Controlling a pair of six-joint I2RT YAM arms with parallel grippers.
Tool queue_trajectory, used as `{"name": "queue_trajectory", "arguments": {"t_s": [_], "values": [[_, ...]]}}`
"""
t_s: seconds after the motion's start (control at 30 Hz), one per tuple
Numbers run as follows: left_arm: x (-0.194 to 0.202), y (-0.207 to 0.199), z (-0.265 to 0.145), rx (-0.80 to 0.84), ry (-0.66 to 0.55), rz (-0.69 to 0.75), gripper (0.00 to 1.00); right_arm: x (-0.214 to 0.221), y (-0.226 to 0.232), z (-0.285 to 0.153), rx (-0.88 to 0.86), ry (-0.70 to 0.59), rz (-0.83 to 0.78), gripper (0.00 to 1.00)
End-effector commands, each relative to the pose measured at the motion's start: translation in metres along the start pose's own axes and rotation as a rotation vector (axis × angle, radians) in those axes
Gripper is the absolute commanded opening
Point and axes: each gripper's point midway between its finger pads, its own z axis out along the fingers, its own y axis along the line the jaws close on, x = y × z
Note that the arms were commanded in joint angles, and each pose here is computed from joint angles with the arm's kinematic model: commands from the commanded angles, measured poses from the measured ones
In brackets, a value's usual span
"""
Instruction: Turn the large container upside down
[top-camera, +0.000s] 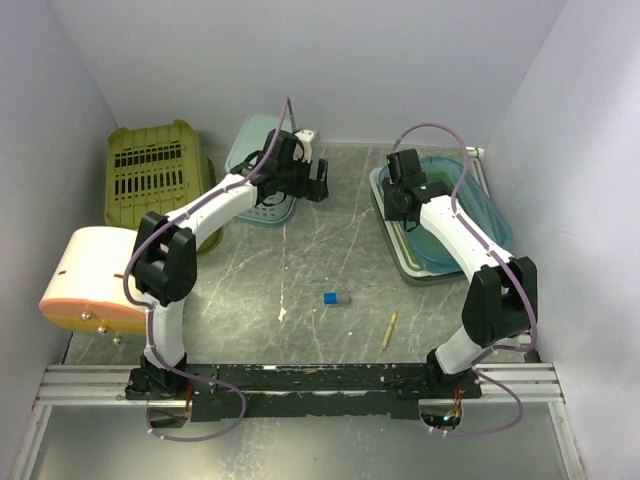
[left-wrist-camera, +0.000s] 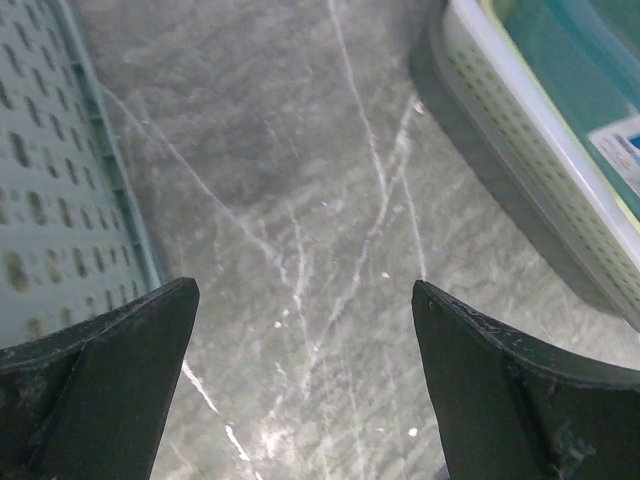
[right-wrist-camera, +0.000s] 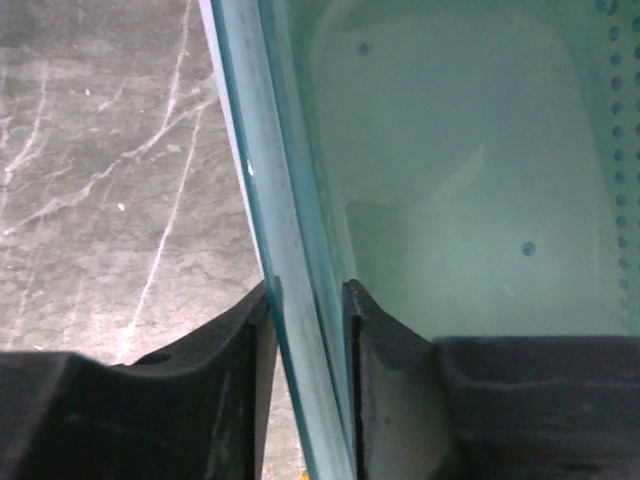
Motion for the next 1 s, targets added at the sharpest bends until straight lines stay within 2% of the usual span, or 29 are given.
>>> {"name": "queue_trajectory", "arguments": {"t_s": [0.0, 0.17, 0.2, 0.37, 0.5, 0.63, 0.77, 0.97], "values": [[-0.012, 0.033, 0.005, -0.063, 0.000, 0.001, 1.00, -0.016, -0.009, -0.014, 0.016, -0.067, 0.028, 0.25], [-0.009, 0.044, 0.009, -0.098, 0.015, 0.017, 1.00, -0.031, -0.014, -0.034, 0.026, -0.117, 0.047, 0.02], [-0.009, 0.046, 0.009, -0.102, 0.015, 0.014, 1.00, -0.034, -0.016, -0.038, 0.029, -0.127, 0.051, 0.00], [-0.018, 0.054, 0.007, -0.098, -0.002, -0.020, 1.00, -0.055, -0.025, -0.069, 0.041, -0.211, 0.078, 0.00], [-0.030, 0.037, -0.001, -0.024, -0.028, -0.029, 1.00, -0.081, -0.030, -0.106, 0.023, -0.319, 0.105, 0.00], [-0.051, 0.002, -0.023, 0.072, -0.073, -0.019, 1.00, -0.114, -0.019, -0.152, -0.100, -0.464, 0.119, 0.00], [-0.078, -0.023, -0.067, 0.117, -0.149, 0.002, 1.00, -0.143, -0.001, -0.197, -0.257, -0.595, 0.137, 0.00], [-0.113, -0.006, -0.159, 0.022, -0.272, -0.049, 1.00, -0.166, 0.064, -0.231, -0.662, -0.675, 0.147, 0.00]]}}
